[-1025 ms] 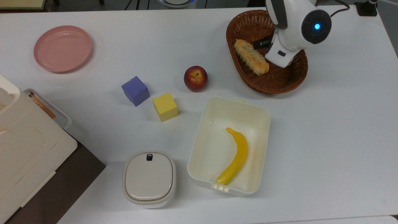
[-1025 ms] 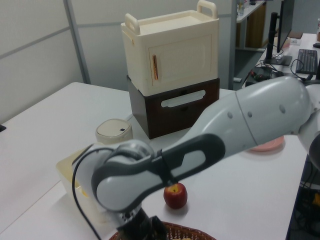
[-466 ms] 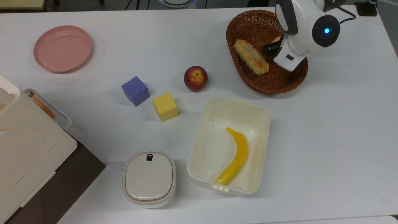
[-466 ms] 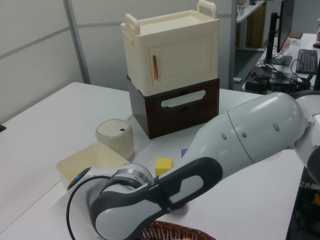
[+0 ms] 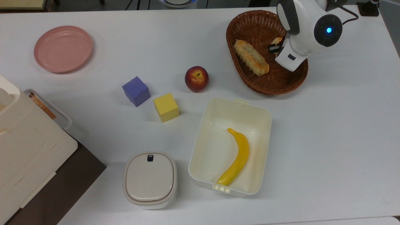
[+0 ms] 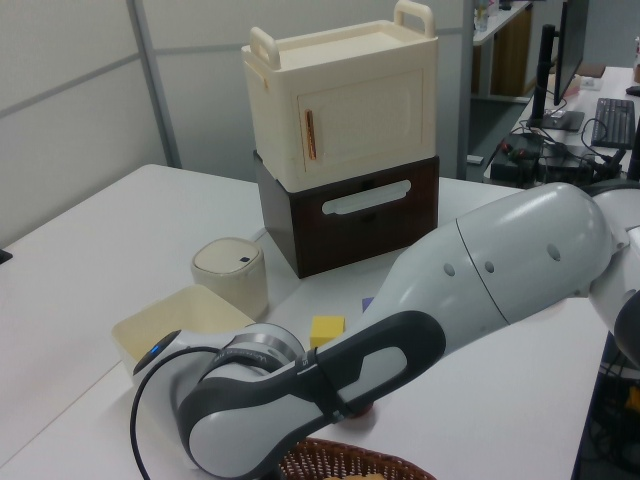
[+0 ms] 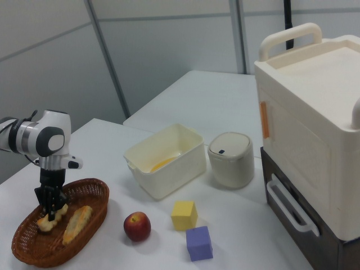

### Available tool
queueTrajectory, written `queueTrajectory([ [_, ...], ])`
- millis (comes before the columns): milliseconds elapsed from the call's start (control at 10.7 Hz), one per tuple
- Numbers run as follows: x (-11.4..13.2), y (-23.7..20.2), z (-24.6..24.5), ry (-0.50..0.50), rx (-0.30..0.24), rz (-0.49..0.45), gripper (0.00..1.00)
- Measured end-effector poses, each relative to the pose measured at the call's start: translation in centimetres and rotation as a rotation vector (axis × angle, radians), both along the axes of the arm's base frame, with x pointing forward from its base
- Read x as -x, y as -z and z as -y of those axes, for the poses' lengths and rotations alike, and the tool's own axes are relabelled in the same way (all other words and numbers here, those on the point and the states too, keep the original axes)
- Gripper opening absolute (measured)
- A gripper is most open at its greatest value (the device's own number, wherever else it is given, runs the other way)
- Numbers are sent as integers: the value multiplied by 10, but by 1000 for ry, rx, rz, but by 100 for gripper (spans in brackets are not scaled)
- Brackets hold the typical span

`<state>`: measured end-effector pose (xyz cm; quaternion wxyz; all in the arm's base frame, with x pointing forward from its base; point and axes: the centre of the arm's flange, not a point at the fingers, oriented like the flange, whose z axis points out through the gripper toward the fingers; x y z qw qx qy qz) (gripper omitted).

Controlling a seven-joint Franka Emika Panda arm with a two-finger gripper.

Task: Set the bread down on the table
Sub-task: 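Lift the bread roll out of the basket and carry it toward the apple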

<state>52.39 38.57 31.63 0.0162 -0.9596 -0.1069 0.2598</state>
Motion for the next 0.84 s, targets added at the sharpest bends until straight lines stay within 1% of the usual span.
queueTrajectory([
  [93,-2,-6,1,5,-4,9,11],
  [280,0,-33,9,2,-3,-11,11],
  [466,0,-79,29,8,-10,-27,11],
  [652,-7,-122,63,28,0,-4,8],
  [839,-20,-161,117,21,22,57,8],
])
